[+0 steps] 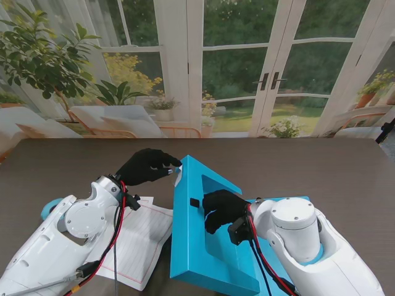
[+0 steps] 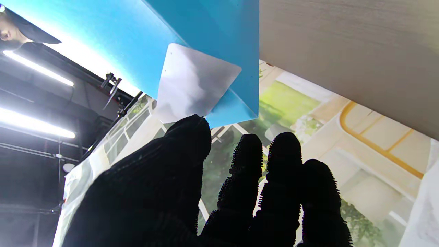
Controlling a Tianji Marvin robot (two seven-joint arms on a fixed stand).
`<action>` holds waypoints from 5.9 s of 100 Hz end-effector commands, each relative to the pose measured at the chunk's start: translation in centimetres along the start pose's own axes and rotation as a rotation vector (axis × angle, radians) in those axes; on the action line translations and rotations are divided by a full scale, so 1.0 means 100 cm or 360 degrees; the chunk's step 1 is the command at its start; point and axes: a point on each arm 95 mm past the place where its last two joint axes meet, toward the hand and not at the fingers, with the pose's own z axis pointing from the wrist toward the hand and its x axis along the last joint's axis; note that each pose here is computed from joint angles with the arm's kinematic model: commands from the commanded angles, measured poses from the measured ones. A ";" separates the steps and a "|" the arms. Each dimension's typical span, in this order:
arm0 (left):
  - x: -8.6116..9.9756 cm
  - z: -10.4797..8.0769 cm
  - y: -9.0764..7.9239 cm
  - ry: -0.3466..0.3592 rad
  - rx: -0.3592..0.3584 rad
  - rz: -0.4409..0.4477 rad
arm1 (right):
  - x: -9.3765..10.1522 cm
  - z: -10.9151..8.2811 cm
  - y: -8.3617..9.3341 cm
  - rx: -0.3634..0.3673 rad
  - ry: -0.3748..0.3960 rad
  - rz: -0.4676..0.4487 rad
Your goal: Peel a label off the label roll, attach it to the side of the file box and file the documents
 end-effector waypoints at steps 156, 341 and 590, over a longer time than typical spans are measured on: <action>0.012 0.014 0.031 0.0008 0.0106 -0.0229 | -0.001 0.002 -0.003 0.0074 -0.0006 0.0010; -0.003 0.017 0.040 -0.0139 0.0082 -0.0334 | -0.003 0.005 -0.004 0.0102 -0.0010 -0.0006; -0.009 -0.020 0.033 -0.0364 0.0049 -0.0303 | -0.012 0.031 0.056 -0.0158 -0.0239 -0.0448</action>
